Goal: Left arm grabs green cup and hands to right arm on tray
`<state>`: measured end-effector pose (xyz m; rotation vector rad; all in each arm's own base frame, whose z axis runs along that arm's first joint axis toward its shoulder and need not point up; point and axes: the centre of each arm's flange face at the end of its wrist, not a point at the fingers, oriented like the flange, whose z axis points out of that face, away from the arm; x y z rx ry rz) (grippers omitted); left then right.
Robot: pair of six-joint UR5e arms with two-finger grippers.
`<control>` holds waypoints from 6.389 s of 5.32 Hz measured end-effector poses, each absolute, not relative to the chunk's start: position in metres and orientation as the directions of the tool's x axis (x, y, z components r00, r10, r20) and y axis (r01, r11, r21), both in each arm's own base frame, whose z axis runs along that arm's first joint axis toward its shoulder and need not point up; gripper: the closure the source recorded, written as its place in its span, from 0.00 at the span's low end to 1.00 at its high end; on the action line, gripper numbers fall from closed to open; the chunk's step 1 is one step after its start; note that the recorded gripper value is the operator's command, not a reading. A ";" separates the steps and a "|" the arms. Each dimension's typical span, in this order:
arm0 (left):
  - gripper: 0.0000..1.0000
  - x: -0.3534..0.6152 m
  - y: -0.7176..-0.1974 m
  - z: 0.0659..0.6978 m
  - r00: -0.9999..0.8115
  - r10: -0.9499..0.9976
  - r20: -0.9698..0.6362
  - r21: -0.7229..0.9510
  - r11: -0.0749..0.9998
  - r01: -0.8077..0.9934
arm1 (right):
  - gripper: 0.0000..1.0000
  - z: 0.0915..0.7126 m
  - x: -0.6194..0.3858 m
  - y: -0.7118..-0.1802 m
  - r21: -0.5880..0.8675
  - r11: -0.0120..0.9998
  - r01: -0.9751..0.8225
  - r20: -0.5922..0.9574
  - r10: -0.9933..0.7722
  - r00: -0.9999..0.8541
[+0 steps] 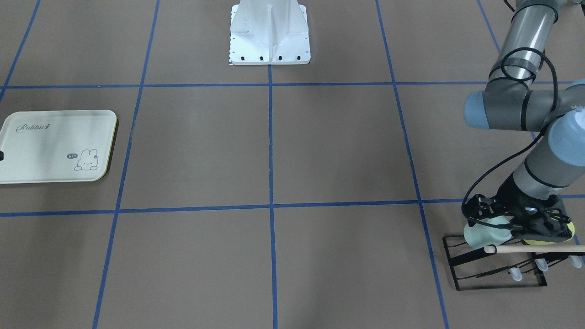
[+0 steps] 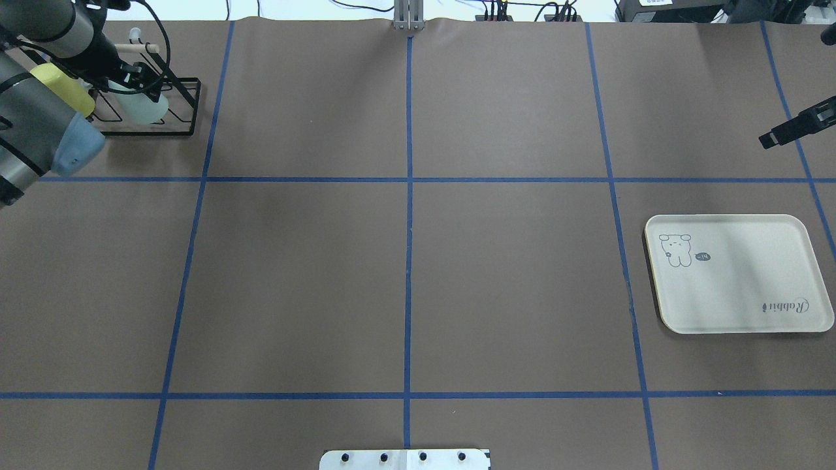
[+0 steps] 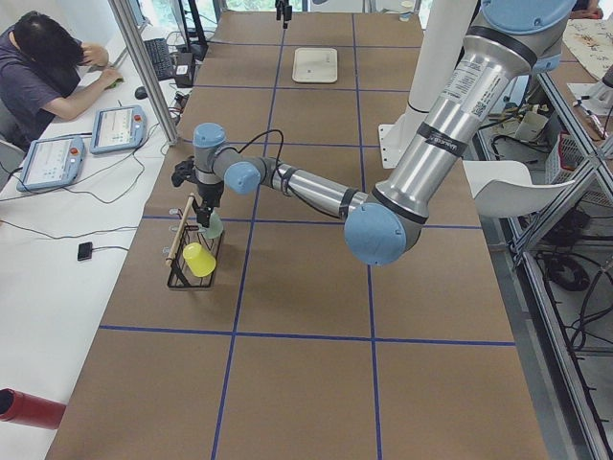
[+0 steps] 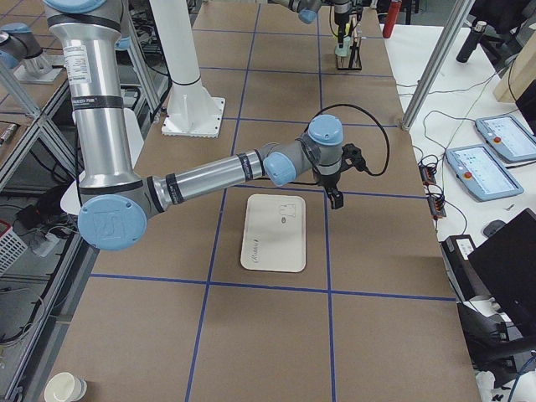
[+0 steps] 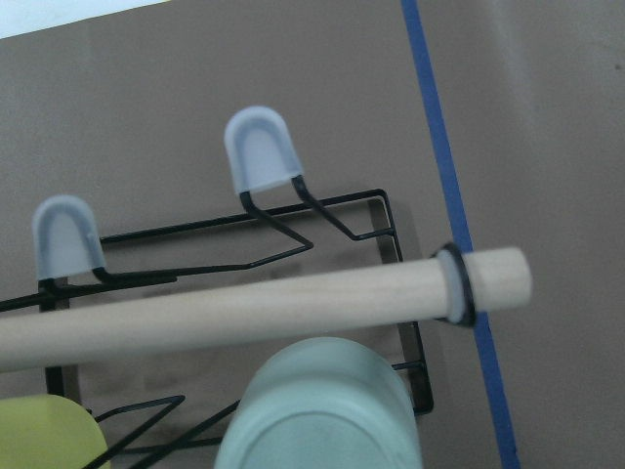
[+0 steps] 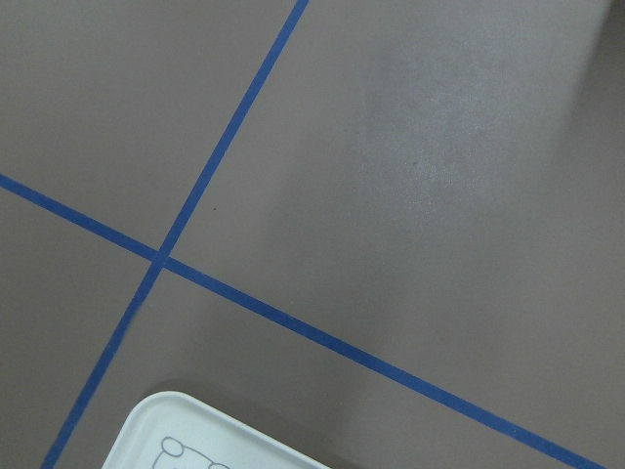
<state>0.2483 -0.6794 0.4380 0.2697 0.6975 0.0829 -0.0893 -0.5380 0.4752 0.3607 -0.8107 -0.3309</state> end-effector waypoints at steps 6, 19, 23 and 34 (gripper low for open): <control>1.00 0.219 -0.687 0.426 0.768 0.152 -0.622 0.293 0.955 0.048 | 0.00 0.475 -0.089 -0.538 0.435 0.888 0.149 0.639 -0.421 0.644; 1.00 0.223 -0.517 0.188 0.169 -0.097 -0.981 -0.062 0.978 0.200 | 0.01 0.271 -0.229 -0.511 -0.050 0.901 -0.431 0.997 0.071 0.033; 1.00 0.254 -0.469 0.126 -0.106 -0.217 -0.970 -0.227 0.970 0.086 | 0.01 0.219 -0.276 -0.447 -0.113 0.907 -0.405 0.927 -0.051 -0.372; 1.00 0.280 -0.410 0.097 -0.476 -0.347 -0.808 -0.337 0.935 -0.109 | 0.02 0.137 -0.294 -0.368 -0.184 0.971 -0.155 0.698 0.018 -0.716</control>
